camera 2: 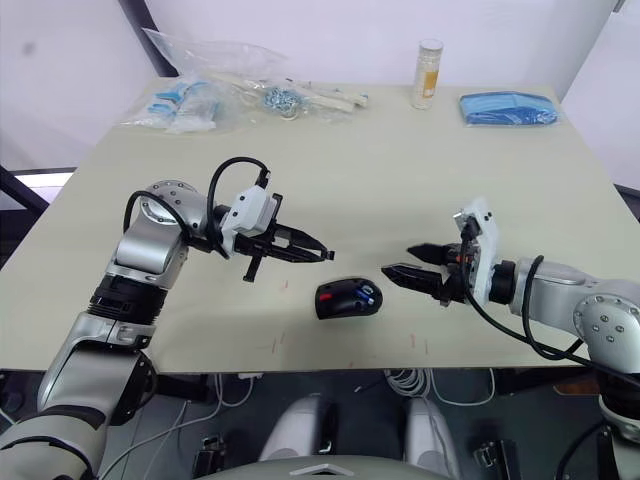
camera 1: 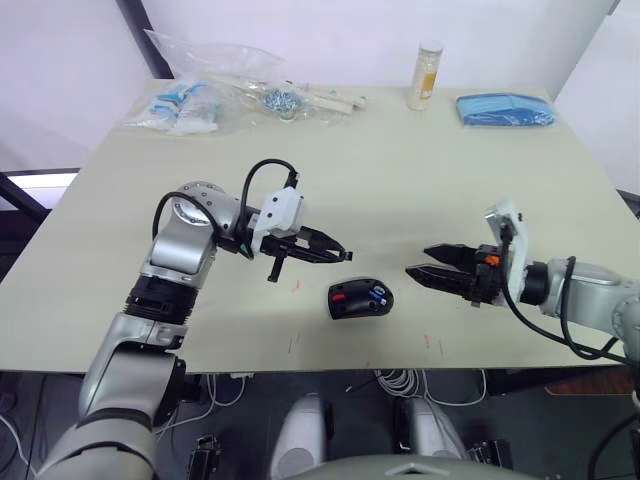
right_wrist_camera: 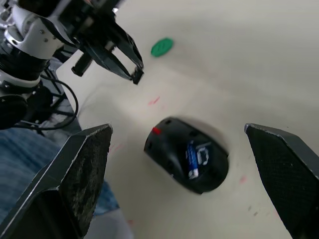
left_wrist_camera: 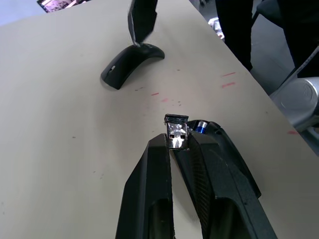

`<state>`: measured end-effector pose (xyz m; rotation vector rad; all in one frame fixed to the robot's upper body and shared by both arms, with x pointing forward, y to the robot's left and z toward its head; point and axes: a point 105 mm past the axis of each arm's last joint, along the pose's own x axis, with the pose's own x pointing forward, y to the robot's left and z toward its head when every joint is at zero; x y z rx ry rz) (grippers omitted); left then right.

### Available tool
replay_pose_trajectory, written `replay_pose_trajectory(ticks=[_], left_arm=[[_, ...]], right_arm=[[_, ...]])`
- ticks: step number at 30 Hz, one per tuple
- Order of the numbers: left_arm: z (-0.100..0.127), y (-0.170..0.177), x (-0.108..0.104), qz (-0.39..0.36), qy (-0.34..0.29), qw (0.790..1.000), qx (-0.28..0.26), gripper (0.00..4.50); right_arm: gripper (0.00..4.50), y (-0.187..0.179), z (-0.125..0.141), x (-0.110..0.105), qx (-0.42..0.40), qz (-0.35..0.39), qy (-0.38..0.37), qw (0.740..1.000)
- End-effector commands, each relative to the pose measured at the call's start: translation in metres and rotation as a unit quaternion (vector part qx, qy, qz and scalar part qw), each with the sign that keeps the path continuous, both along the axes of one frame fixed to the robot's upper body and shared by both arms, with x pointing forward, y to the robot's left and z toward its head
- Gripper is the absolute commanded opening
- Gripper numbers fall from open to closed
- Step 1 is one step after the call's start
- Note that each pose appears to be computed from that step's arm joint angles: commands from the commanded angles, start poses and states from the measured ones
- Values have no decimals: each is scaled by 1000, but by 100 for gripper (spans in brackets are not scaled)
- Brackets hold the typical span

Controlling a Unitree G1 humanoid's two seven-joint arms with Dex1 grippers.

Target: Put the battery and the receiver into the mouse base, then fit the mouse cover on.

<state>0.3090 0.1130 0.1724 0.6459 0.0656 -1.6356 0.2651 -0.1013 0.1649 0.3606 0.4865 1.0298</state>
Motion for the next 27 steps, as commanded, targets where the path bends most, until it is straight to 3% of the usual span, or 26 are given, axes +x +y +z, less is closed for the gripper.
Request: replay_pose_trajectory(ticks=[1,10,13,16,20,22,24,27], left_arm=[[10,-10,-8,-34,-20,999,0,6],[13,-16,-13,-40,-24,999,-2,6],[13,-17,-15,-41,-24,999,-2,5],[13,-17,-16,-41,-26,999,-1,5],[10,-16,-17,-39,-26,999,3,5],[10,-15,-18,-38,-25,999,3,5],[9,-15,-18,-37,-25,999,4,5],[9,-14,-18,-36,-26,999,4,5]], right_arm=[[450,20,13,-1,50,13,50,997],[450,44,13,0,74,-6,139,988],[369,49,10,0,72,-5,146,987],[239,53,10,0,69,-3,147,987],[239,56,10,-2,67,5,148,987],[194,56,10,-2,69,6,148,987],[93,57,11,-2,70,6,147,987],[80,59,10,-3,67,13,148,987]])
